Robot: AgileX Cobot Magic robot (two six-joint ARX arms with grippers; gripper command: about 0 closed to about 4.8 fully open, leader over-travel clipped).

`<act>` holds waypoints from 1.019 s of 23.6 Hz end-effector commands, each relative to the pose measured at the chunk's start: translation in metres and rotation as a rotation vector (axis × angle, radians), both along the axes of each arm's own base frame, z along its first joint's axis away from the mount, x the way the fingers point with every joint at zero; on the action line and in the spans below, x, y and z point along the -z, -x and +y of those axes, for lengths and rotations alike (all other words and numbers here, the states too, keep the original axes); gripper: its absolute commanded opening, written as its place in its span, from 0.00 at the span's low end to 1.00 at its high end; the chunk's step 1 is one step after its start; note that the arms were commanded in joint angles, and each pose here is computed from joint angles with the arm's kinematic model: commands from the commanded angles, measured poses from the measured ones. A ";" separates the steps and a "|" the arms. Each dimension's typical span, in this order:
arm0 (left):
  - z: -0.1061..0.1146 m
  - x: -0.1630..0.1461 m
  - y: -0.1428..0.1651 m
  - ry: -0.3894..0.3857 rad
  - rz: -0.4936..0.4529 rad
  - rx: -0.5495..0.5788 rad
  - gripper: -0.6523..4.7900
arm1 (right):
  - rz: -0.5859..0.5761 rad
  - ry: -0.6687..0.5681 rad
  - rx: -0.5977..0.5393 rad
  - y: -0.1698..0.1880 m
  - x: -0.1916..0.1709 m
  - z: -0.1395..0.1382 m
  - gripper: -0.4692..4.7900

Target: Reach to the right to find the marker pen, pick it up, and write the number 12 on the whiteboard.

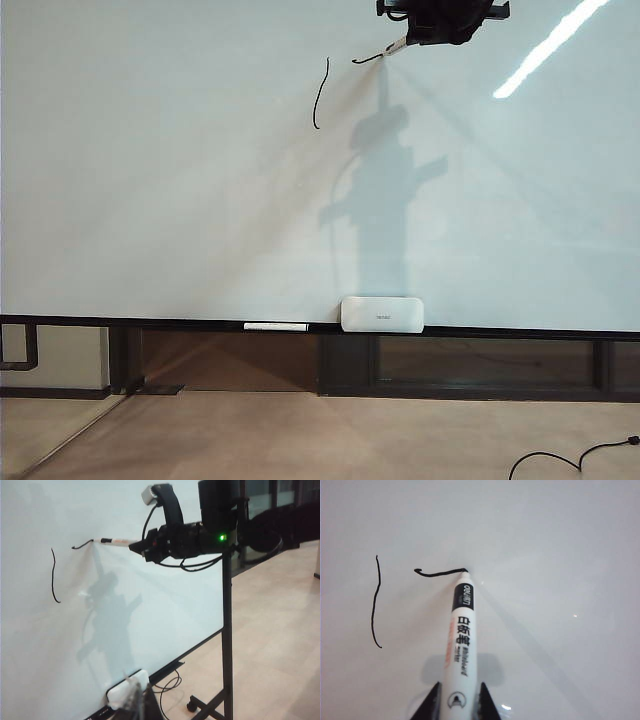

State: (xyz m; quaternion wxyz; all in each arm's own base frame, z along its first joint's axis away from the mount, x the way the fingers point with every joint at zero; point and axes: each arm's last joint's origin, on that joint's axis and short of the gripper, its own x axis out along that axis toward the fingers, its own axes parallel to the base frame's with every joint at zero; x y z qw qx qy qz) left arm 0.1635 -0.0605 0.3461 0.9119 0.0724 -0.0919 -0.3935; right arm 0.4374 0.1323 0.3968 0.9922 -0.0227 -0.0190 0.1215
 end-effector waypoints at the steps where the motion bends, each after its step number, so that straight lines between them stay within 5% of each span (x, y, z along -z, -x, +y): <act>1: 0.000 -0.003 0.001 0.002 -0.021 -0.002 0.11 | 0.027 0.008 0.050 0.000 0.001 -0.005 0.09; 24: 0.001 -0.004 0.000 0.000 -0.046 -0.034 0.11 | 0.081 0.018 0.028 -0.003 0.028 -0.004 0.09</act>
